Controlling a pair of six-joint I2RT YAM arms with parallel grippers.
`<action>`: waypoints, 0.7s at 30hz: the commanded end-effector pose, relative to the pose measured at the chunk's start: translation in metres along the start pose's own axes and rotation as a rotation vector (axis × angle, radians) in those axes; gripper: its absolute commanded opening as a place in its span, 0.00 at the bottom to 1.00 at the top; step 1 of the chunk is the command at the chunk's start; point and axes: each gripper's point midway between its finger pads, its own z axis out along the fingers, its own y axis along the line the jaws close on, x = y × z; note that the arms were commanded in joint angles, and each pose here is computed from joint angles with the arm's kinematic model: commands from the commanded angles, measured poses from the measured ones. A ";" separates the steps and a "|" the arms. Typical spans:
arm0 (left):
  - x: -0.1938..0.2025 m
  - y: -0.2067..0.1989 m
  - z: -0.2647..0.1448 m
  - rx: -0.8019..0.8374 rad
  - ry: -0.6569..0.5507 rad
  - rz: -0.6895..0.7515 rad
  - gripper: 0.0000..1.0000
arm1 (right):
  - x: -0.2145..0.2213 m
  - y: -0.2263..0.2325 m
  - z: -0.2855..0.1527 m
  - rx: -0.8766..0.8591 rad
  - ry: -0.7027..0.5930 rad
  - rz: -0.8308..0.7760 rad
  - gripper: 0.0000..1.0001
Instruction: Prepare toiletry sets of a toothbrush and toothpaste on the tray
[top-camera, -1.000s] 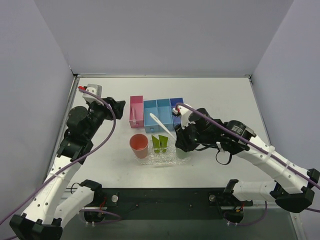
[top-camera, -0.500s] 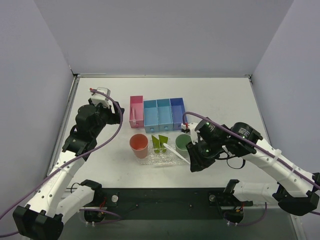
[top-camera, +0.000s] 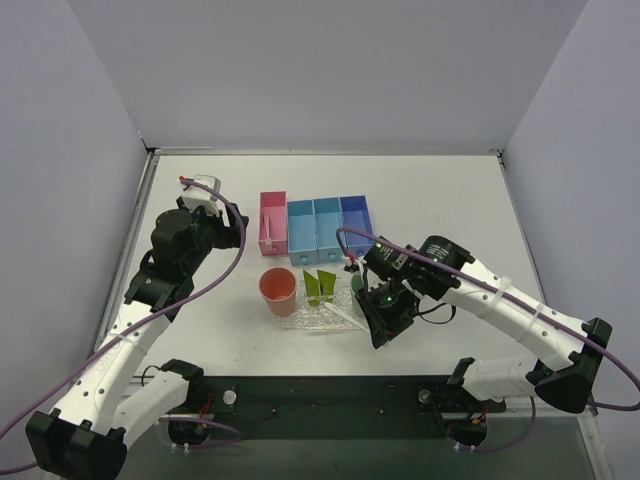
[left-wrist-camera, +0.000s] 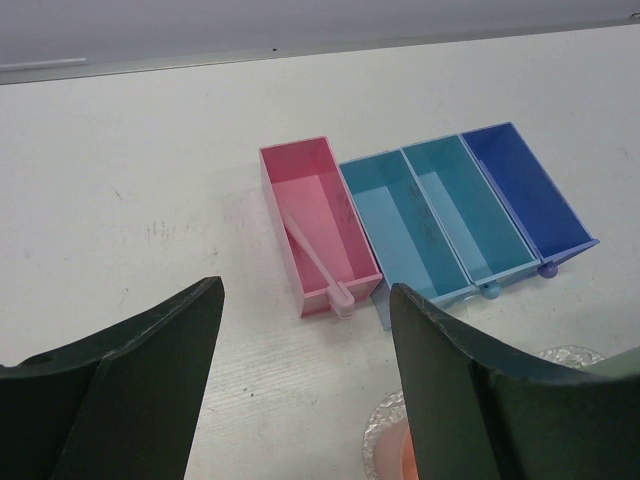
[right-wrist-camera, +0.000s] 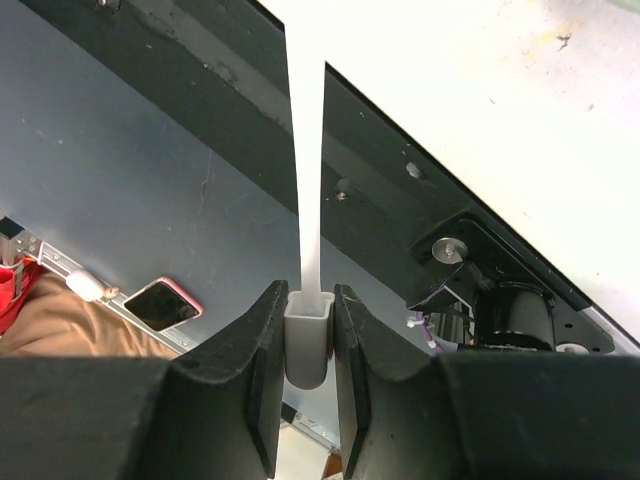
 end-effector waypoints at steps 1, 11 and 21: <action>-0.007 0.003 -0.002 -0.009 -0.027 0.016 0.77 | 0.000 -0.007 0.008 0.007 0.053 0.023 0.00; -0.007 0.003 -0.002 -0.013 -0.026 0.016 0.78 | -0.005 -0.019 0.016 0.014 0.097 0.073 0.00; -0.006 0.004 -0.002 -0.015 -0.020 0.019 0.78 | -0.001 -0.021 0.022 0.022 0.166 0.064 0.00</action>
